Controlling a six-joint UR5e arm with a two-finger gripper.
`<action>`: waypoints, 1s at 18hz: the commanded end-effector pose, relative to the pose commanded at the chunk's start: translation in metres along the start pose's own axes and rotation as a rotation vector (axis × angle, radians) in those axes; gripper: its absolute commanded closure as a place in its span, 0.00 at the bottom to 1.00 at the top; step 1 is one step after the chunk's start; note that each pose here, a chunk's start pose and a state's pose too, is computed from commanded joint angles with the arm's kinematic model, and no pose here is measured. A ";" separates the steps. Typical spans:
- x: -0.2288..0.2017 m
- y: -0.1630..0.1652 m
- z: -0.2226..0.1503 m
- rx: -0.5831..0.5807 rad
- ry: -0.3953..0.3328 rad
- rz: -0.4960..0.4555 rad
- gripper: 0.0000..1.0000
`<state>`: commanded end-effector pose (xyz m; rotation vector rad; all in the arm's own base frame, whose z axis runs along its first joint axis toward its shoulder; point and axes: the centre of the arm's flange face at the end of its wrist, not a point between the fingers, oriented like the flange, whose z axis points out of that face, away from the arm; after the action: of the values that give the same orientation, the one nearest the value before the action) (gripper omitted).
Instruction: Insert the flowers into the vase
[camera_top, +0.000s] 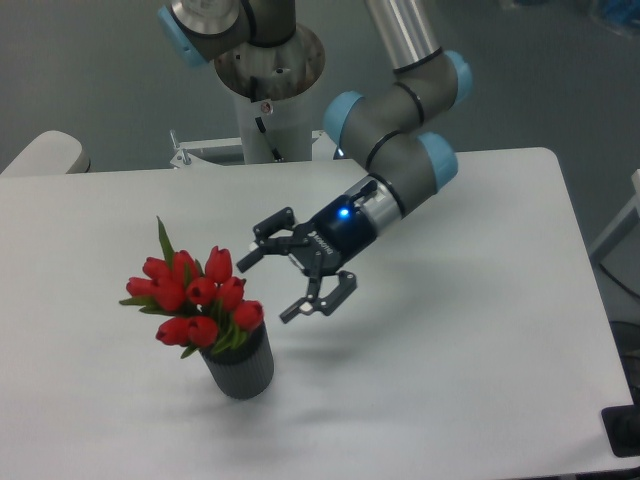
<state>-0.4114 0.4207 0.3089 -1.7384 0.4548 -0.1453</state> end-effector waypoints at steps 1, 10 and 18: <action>-0.004 -0.003 -0.007 -0.028 -0.014 0.011 0.00; -0.051 -0.069 -0.057 -0.516 -0.153 0.217 0.00; -0.096 -0.113 -0.099 -0.893 -0.170 0.327 0.00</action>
<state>-0.5077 0.3836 0.4540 -2.4766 0.7368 0.5125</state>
